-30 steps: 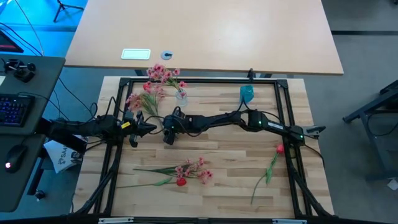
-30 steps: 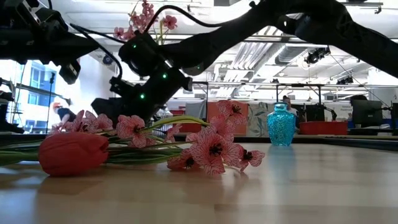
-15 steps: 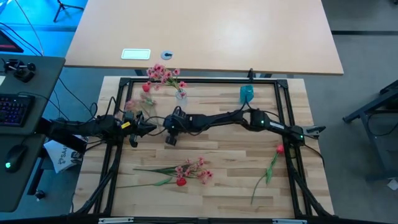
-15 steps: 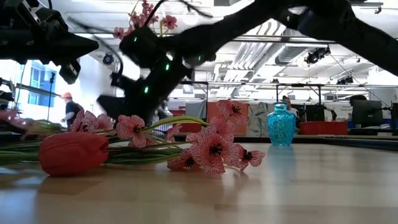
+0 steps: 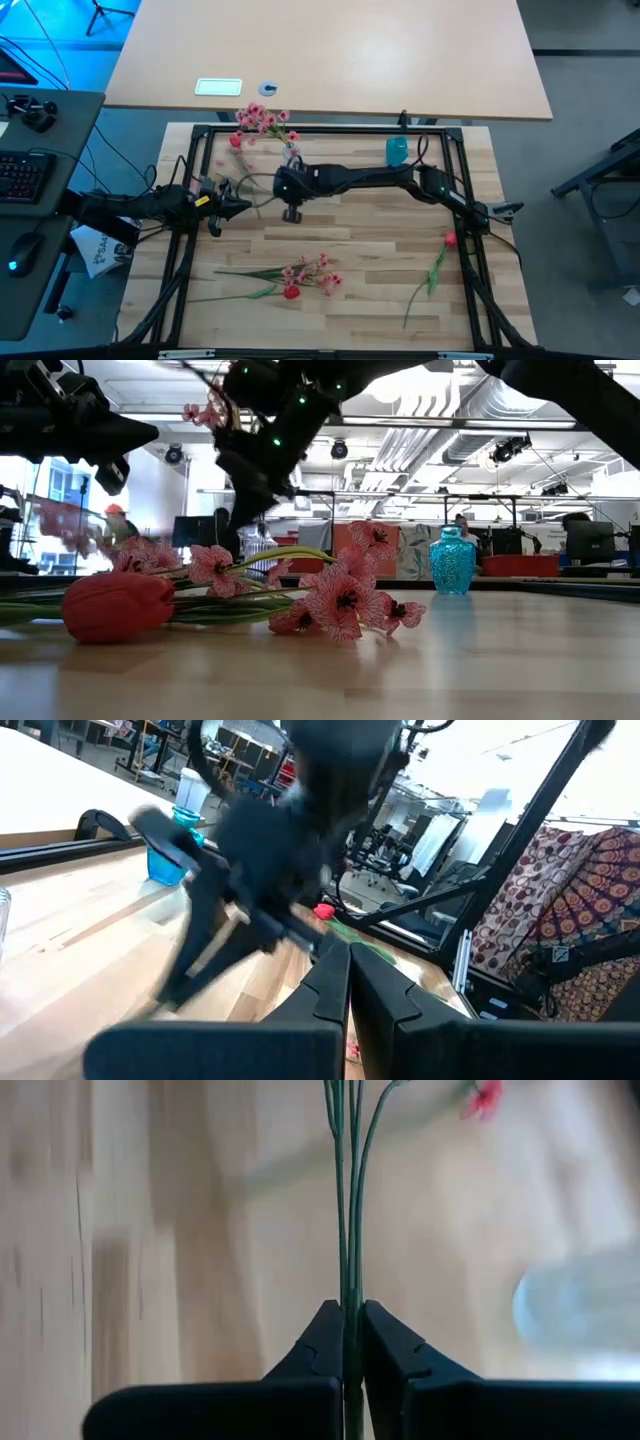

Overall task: Sort flowers into vase by color
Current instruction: Put the top pink flower into the transparent vase

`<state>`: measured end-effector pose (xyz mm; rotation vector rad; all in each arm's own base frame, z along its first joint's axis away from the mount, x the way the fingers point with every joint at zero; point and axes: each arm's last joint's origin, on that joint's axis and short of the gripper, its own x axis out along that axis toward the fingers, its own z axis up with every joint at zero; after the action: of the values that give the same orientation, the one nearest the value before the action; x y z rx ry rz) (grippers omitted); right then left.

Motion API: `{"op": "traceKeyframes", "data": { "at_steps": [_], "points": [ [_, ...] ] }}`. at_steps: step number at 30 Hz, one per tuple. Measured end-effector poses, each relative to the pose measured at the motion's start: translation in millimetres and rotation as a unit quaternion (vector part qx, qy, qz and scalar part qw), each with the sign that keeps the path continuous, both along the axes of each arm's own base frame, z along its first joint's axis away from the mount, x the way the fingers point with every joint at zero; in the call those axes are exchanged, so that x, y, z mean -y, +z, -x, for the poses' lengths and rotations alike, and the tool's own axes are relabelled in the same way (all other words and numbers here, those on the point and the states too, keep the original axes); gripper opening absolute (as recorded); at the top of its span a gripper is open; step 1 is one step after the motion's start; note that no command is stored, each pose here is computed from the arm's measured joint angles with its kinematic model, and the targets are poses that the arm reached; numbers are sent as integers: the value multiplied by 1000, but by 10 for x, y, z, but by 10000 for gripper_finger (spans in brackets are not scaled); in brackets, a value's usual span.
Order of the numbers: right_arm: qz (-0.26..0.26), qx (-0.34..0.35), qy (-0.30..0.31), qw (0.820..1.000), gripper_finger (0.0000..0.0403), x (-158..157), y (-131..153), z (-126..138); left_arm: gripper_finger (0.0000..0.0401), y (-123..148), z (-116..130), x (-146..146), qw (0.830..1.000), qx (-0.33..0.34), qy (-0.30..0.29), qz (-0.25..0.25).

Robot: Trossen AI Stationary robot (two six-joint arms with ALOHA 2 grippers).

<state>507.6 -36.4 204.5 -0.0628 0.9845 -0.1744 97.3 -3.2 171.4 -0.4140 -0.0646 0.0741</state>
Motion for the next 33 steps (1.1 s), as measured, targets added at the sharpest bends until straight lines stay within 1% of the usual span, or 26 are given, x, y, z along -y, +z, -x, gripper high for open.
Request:
{"op": "traceKeyframes", "data": {
  "at_steps": [3,6,8,10,13,15,18,21,24,27,29,30,33],
  "points": [
    [5,-34,21,999,2,-88,-3,59,0,0,0,0,1000,0,0,0],
    [14,-43,40,998,1,-157,114,124,0,0,0,0,1000,0,0,0],
    [17,-38,40,998,1,-172,204,229,0,0,0,0,1000,0,0,0],
    [11,-25,27,999,1,-177,260,405,0,0,0,0,1000,0,0,0],
    [-10,-12,-4,1000,1,-201,231,842,0,-1,0,0,1000,0,0,0],
    [-35,8,-21,999,1,-278,221,1206,0,0,0,0,1000,0,0,0],
    [-69,37,-31,996,1,-454,252,1745,0,0,0,0,1000,0,0,0],
    [-107,48,-35,992,0,-610,254,2198,0,0,0,0,1000,0,0,0],
    [-145,65,-25,987,0,-766,264,2522,0,0,0,0,1000,0,0,0],
    [-174,84,-8,981,0,-898,247,2731,0,0,0,0,1000,0,0,0],
    [-195,132,4,972,0,-963,274,2780,0,0,0,0,1000,0,0,0],
    [-209,166,12,964,0,-995,308,2779,0,0,0,0,1000,0,0,0],
    [-242,271,38,931,0,-1063,426,2724,0,0,0,0,1000,0,0,0]
  ]
}}
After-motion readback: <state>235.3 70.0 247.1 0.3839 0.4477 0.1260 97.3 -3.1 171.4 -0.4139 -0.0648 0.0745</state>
